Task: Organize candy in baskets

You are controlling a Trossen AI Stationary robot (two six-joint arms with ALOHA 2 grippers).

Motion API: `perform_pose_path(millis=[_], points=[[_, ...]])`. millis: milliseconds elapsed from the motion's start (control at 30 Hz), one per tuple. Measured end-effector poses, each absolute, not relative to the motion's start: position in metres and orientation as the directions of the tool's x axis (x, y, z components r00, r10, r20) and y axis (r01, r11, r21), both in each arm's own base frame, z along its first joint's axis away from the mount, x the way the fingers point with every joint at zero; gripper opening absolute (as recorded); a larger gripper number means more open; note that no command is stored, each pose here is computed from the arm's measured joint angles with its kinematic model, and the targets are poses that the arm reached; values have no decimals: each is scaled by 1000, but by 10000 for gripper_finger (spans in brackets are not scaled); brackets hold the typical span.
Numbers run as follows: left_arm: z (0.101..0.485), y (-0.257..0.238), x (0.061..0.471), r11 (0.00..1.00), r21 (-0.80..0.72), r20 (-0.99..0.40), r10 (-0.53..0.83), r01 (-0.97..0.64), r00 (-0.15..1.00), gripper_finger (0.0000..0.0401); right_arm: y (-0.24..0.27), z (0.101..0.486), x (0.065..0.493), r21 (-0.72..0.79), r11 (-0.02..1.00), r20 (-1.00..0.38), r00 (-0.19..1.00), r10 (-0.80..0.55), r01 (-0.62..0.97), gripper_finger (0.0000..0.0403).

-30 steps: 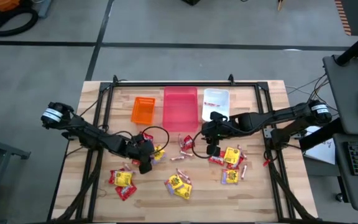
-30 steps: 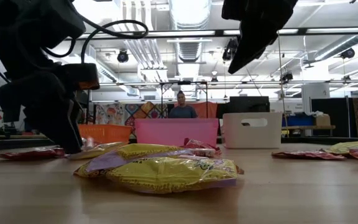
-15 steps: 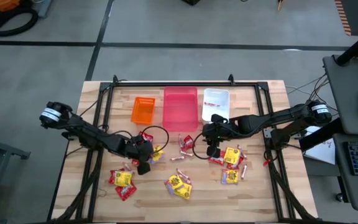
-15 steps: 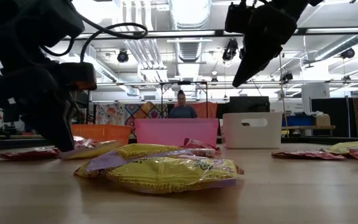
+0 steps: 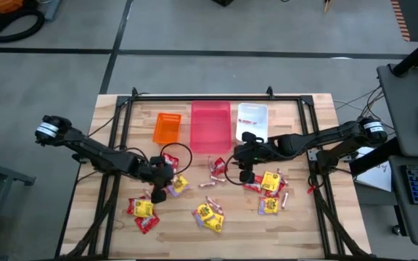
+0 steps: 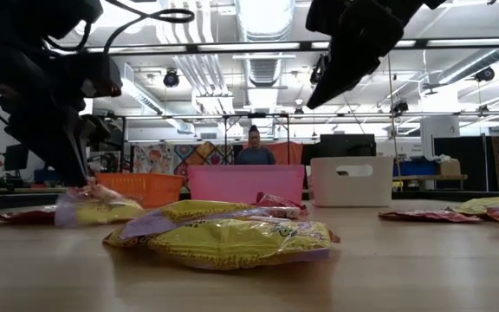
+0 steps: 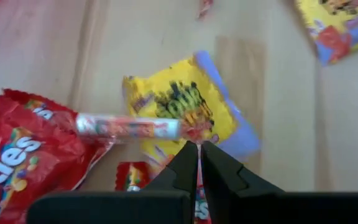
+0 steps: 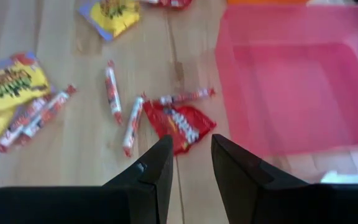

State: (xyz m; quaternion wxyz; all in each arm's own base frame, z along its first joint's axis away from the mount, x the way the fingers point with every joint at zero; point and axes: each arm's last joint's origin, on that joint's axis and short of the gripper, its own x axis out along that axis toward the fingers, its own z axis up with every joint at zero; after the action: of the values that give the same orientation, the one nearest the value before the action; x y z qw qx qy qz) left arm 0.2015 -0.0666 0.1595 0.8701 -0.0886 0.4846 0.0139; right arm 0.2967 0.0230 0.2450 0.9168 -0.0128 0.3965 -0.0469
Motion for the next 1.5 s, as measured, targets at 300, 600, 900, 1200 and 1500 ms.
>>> perform_pose_path(millis=[300,600,900,1200,1500], points=[[164,-68,200,980,-181,-835,-107,-86,539,4,23,247,299,-78,995,-702,705,-94,55,105],[158,-73,225,987,-131,-734,-30,-98,678,25,23,249,301,-84,995,-684,723,-93,48,105],[131,-77,236,983,-126,-771,-13,-131,637,133,24,249,301,-86,995,-683,724,-91,45,105],[134,-77,232,967,-209,-792,-78,-148,605,176,24,250,302,-81,996,-675,732,-90,48,105],[142,-75,223,957,-227,-812,-85,-179,577,176,24,251,302,-77,996,-669,738,-90,52,105]])
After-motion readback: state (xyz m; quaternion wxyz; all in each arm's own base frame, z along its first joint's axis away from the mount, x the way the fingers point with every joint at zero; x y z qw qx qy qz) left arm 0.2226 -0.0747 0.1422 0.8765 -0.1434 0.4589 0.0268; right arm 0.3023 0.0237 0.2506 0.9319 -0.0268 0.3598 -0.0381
